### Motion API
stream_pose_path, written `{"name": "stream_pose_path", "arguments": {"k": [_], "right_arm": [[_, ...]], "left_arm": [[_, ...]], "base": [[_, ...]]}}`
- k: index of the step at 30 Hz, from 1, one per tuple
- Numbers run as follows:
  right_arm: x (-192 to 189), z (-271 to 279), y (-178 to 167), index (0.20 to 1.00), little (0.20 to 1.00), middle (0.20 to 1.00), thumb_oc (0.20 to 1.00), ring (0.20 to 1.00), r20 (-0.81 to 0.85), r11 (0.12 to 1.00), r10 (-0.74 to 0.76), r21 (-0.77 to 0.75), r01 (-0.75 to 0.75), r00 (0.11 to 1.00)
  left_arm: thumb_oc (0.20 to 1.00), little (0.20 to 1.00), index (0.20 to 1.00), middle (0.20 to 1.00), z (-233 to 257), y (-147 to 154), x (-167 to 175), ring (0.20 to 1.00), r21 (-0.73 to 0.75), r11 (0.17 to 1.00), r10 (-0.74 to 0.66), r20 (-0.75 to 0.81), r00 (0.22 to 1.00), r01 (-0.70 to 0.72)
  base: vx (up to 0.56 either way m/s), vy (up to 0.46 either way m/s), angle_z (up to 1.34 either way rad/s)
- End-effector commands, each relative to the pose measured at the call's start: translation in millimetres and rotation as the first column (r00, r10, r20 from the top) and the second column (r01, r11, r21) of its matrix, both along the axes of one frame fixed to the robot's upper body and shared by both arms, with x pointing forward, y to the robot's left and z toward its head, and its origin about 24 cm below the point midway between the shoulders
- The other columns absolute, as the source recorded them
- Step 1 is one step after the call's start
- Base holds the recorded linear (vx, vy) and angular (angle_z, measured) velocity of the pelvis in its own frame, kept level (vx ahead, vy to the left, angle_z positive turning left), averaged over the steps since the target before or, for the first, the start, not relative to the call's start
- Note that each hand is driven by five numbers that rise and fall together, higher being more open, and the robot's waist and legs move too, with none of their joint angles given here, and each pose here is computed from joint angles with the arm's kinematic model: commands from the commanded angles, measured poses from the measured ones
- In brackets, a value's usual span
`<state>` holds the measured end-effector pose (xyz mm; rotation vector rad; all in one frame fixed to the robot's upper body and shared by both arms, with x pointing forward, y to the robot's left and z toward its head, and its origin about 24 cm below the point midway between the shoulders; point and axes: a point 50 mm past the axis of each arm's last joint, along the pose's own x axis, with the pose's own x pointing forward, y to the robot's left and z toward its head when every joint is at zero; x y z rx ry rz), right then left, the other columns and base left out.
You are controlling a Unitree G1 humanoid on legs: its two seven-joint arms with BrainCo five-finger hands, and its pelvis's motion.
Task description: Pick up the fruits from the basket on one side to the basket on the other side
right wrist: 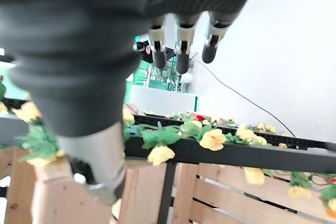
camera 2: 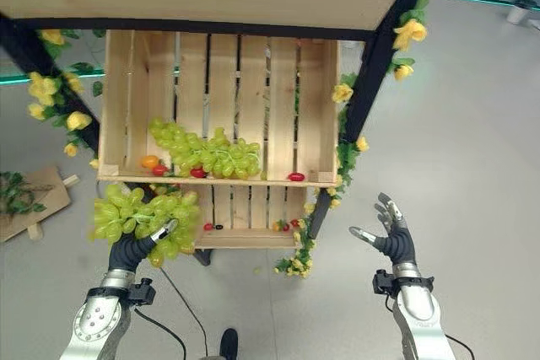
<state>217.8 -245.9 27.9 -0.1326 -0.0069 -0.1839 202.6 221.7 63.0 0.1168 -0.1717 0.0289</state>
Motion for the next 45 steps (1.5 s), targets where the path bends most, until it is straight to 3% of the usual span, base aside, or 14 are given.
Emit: {"name": "stream_pose_path", "arguments": {"k": [1, 12, 25, 34, 38, 42, 45], "right_arm": [[9.0, 31.6, -17.5, 1.000, 1.000, 1.000, 1.000, 1.000, 0.154, 0.998, -0.032, -0.051, 0.040, 0.988], [10.0, 37.6, -28.1, 1.000, 1.000, 1.000, 1.000, 1.000, 0.183, 0.995, -0.063, -0.069, 0.076, 0.981], [19.9, 39.6, -17.5, 1.000, 1.000, 1.000, 1.000, 1.000, 0.189, 0.996, -0.015, -0.085, 0.031, 0.982], [19.7, 26.9, -9.0, 1.000, 1.000, 1.000, 1.000, 1.000, 0.125, 0.997, 0.022, -0.074, -0.012, 0.992], [19.4, 17.8, -1.6, 1.000, 1.000, 1.000, 1.000, 1.000, 0.080, 0.997, 0.056, -0.053, -0.052, 0.995], [19.5, 15.5, 0.1, 1.000, 1.000, 1.000, 1.000, 1.000, 0.067, 0.997, 0.062, -0.048, -0.059, 0.996], [18.7, 13.9, 0.9, 1.000, 1.000, 1.000, 1.000, 1.000, 0.059, 0.997, 0.062, -0.045, -0.060, 0.996]], "left_arm": [[0.200, 0.200, 0.200, 0.200, 46.4, 8.5, 1.9, 0.200, 0.017, 0.999, -0.035, 0.235, 0.971, 0.031], [0.200, 0.200, 0.200, 0.200, 68.9, 7.3, 0.4, 0.200, 0.028, 0.999, -0.053, 0.337, 0.940, 0.046], [0.200, 0.200, 0.200, 0.200, 104.2, -22.9, 9.2, 0.200, 0.059, 0.983, -0.178, 0.493, 0.852, 0.171], [0.200, 0.200, 0.200, 0.200, 148.2, -46.4, 31.1, 0.200, 0.181, 0.967, -0.252, 0.634, 0.731, 0.177], [0.200, 0.200, 0.200, 0.200, 175.7, -64.9, 56.6, 0.200, 0.196, 0.963, -0.269, 0.693, 0.669, 0.184], [0.200, 0.200, 0.200, 0.200, 190.9, -72.0, 63.4, 0.200, 0.268, 0.953, -0.295, 0.716, 0.633, 0.141], [0.200, 0.200, 0.200, 0.200, 186.8, -72.3, 73.1, 0.200, 0.260, 0.957, -0.280, 0.694, 0.663, 0.132]], "base": [[-0.06, -0.121, 0.76], [-0.03, -0.146, 0.67], [-0.02, -0.058, 0.14], [0.01, 0.009, -0.25], [0.00, 0.063, -0.36], [0.02, 0.076, -0.52], [0.06, 0.084, -0.30]]}}
